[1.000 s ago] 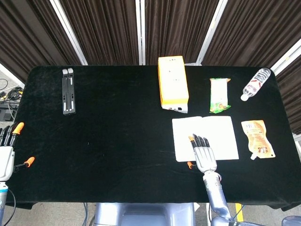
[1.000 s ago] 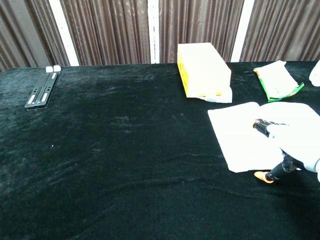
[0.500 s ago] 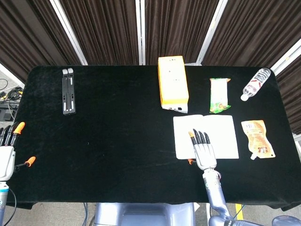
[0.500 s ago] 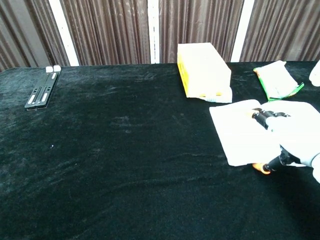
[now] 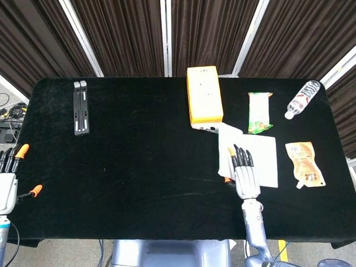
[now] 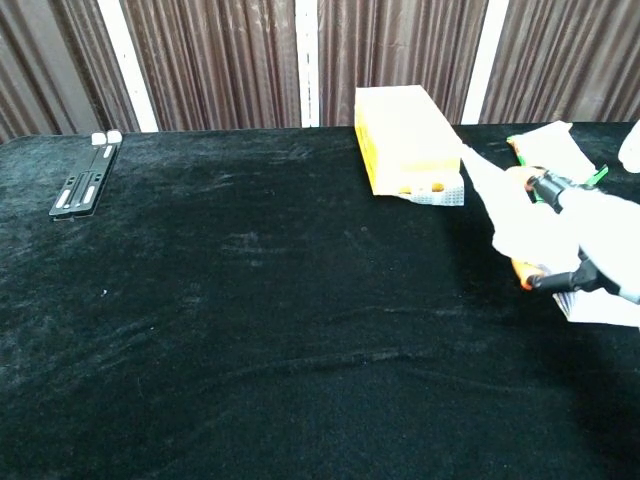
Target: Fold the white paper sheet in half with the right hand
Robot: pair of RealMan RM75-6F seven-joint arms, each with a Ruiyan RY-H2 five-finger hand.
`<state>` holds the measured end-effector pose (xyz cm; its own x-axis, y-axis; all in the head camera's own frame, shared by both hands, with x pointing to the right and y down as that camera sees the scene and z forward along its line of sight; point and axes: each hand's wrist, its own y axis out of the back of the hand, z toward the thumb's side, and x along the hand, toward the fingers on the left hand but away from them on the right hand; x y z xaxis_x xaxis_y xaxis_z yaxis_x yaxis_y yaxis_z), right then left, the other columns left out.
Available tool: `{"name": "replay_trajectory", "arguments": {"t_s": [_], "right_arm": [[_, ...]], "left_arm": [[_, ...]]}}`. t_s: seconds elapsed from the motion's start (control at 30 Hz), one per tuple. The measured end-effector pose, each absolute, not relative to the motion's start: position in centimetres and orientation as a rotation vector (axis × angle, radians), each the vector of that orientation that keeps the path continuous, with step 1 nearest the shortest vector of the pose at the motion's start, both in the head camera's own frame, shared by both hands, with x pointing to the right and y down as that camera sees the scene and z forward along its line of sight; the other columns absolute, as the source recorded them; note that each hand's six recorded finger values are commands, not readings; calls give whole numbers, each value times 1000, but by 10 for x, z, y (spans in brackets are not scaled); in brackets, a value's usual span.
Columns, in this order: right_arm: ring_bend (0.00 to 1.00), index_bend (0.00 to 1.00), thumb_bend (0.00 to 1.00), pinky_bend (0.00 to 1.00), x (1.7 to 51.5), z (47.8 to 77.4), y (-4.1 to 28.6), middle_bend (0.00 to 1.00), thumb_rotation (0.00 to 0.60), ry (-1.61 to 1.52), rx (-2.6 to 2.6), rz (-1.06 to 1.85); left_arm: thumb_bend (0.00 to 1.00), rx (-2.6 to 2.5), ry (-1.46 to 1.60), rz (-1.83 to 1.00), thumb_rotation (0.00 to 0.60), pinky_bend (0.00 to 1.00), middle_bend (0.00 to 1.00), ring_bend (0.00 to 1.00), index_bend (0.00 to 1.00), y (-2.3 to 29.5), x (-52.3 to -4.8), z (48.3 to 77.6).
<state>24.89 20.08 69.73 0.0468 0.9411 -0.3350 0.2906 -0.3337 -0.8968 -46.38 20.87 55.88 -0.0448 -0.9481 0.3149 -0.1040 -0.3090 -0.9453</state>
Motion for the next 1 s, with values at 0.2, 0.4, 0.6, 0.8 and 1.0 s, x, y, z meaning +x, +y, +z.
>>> {"name": "replay_trajectory", "arguments": {"t_s": [0.2,0.4,0.6,0.8,1.0], "right_arm": [[0,0,384,0,273,680,189,0,600,-1319,-1590,1347],[0,0,379,0,323,655,178,0,600,-1359,-1448,1408],[0,0,359,0,379,638,179,0,600,-1371,-1341,1497],[0,0,223,0,396,626,192,0,600,-1305,-1359,1489],[0,0,165,0,393,612,204,0,600,-1154,-1430,1454]], "left_arm": [[119,-1485,1163,-1439,600,0,0,0,0,208,-464,558],[121,-1483,1165,-1439,600,0,0,0,0,209,-464,557],[122,-1479,1165,-1438,600,0,0,0,0,209,-464,557],[122,-1475,1154,-1434,600,0,0,0,0,209,-463,557],[122,-1479,1133,-1435,600,0,0,0,0,211,-462,559]]}}
